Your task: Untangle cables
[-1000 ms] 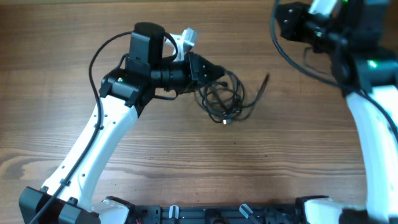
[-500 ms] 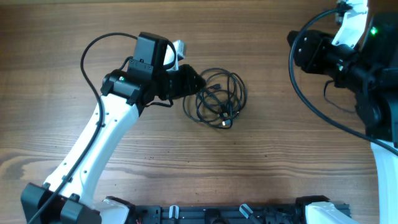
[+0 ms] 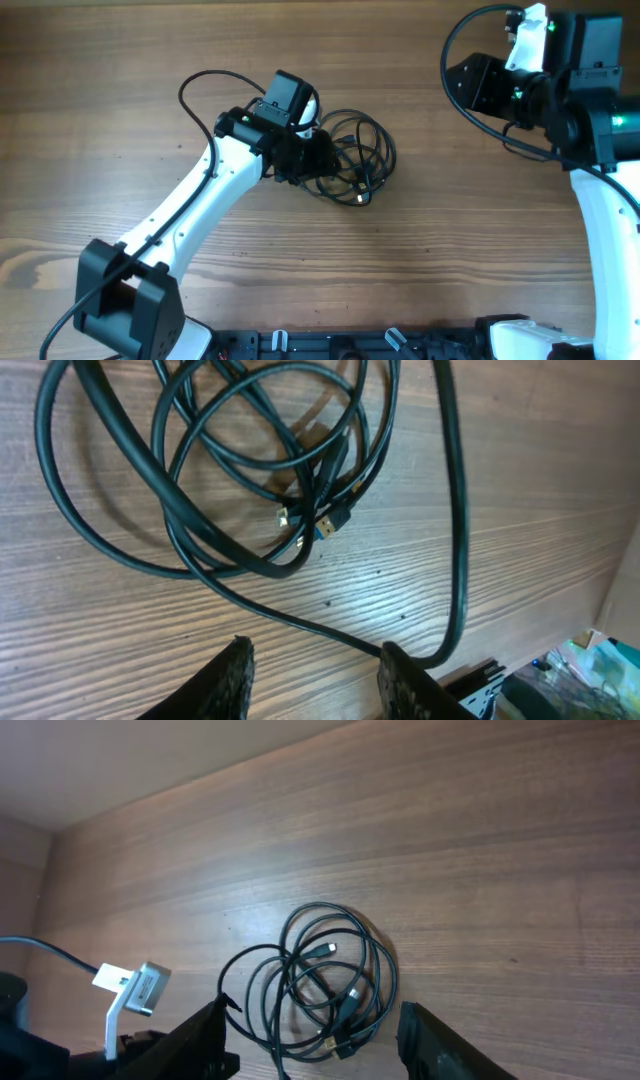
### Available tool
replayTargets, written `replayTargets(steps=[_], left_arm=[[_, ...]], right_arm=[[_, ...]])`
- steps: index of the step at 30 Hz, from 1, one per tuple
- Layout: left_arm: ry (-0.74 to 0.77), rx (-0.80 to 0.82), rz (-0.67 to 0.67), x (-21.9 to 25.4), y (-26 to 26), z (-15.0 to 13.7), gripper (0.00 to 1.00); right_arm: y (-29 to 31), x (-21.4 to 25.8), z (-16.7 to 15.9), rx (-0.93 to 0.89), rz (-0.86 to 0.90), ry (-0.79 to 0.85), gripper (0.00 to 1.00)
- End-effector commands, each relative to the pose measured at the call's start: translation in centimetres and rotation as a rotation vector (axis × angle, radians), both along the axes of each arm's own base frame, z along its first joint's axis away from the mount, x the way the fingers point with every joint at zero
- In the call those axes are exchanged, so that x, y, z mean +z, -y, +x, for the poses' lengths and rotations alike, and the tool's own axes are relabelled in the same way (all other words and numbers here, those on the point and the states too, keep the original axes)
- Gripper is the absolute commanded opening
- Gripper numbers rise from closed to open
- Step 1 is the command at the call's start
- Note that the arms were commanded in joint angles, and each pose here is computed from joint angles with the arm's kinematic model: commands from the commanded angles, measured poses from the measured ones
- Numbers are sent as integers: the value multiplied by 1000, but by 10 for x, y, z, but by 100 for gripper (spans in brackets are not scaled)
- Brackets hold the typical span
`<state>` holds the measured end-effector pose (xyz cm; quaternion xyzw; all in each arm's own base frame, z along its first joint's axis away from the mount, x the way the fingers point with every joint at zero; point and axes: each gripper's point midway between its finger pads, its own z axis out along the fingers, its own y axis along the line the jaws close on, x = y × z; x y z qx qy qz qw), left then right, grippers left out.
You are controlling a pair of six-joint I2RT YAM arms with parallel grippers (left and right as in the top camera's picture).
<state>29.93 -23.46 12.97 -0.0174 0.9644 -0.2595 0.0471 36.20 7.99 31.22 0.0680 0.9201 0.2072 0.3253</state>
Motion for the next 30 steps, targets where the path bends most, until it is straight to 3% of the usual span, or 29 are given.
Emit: replayTargets(steps=[1, 14, 20, 23, 26, 30], left_arm=[[-18, -38, 30, -10, 4, -11, 44], [-17, -83, 30, -9, 17, -22, 47], [-14, -83, 34, -10, 17, -21, 60], [12, -63, 82, -13, 9, -15, 61], [62, -1, 141, -16, 0, -1, 69], [122, 39, 157, -16, -1, 16, 69]], right_arm=[[4, -4, 3, -10, -17, -8, 57], [5, -5, 2, -15, -24, -13, 59], [5, -6, 1, -14, -29, -19, 59], [6, -6, 1, -14, -30, -19, 60], [6, -7, 1, -14, -36, -19, 63], [7, -8, 1, -16, -38, -25, 63]])
